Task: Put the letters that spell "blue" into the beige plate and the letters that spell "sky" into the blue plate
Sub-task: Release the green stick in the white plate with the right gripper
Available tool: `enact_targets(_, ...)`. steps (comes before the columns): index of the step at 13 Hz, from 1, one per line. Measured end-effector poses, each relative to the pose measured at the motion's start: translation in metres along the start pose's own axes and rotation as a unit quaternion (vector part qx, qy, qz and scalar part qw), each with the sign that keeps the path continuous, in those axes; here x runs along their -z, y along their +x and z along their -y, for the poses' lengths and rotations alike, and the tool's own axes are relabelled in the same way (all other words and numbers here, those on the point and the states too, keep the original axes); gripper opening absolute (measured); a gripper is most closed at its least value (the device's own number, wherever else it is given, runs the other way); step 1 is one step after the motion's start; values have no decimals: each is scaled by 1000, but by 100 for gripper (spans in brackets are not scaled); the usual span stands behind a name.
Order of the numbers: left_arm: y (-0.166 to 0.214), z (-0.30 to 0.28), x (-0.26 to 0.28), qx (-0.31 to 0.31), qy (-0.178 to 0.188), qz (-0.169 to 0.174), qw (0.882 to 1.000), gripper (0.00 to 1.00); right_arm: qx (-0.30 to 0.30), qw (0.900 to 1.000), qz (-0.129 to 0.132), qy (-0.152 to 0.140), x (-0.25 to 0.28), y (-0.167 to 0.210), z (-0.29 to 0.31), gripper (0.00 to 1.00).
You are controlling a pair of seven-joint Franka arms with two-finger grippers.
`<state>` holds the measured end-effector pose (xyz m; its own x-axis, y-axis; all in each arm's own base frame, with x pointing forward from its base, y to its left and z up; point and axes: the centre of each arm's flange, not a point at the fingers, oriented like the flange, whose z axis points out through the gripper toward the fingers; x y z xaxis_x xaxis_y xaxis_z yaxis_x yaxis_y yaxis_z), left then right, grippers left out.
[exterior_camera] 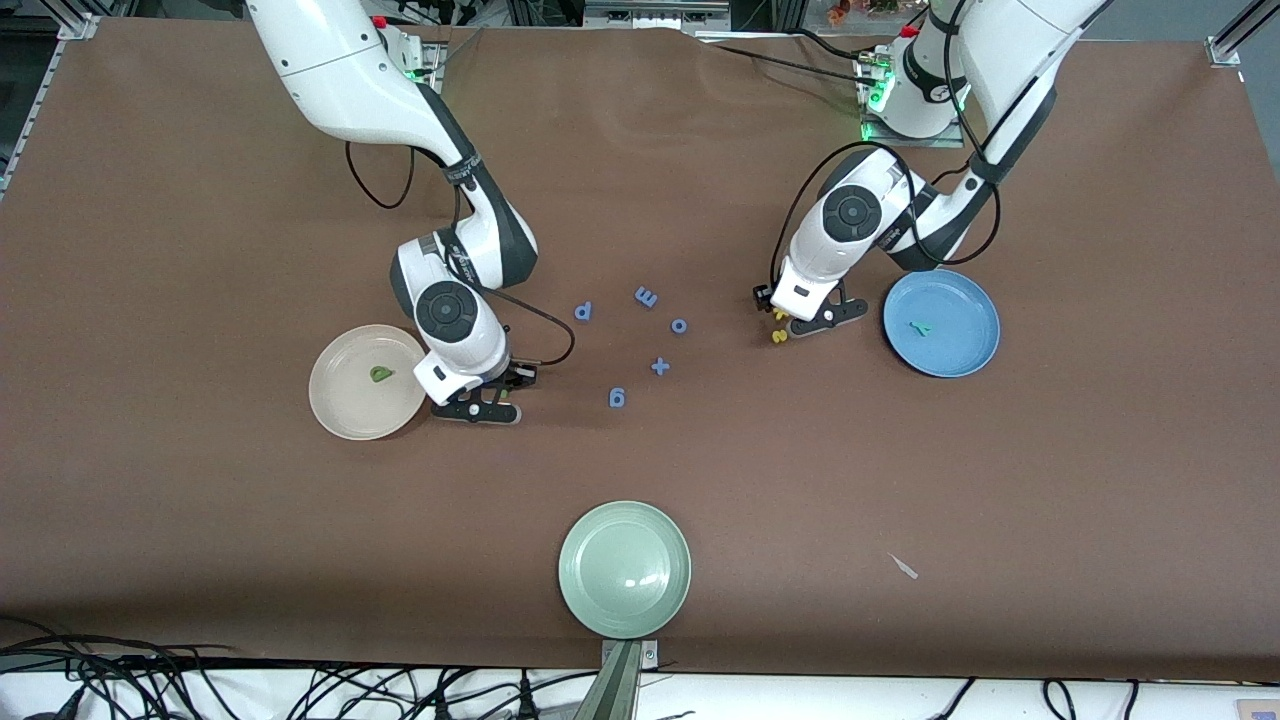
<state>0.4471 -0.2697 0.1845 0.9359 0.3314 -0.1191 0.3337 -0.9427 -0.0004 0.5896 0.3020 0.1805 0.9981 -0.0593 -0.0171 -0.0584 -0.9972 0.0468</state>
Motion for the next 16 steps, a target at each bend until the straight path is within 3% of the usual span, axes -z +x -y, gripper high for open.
enact_targets(4,3,-1,-5,3,1,2,1000,61,16,1000,7,-17,19,15,-26,9)
enact_targets(10,3,0,-7,-3,3,0,1000,57,46,996,39,-59,73,44,-140,9)
enact_targets(13,4,1,-9,-2,5,1,1000,57,56,997,16,-57,43,23,-189,9)
enact_targets(14,5,2,-10,-3,6,0,1000,57,58,997,12,-58,30,14,-198,14)
enact_targets(16,8,5,-12,-7,11,-4,1000,57,60,996,11,-58,19,6,-202,37)
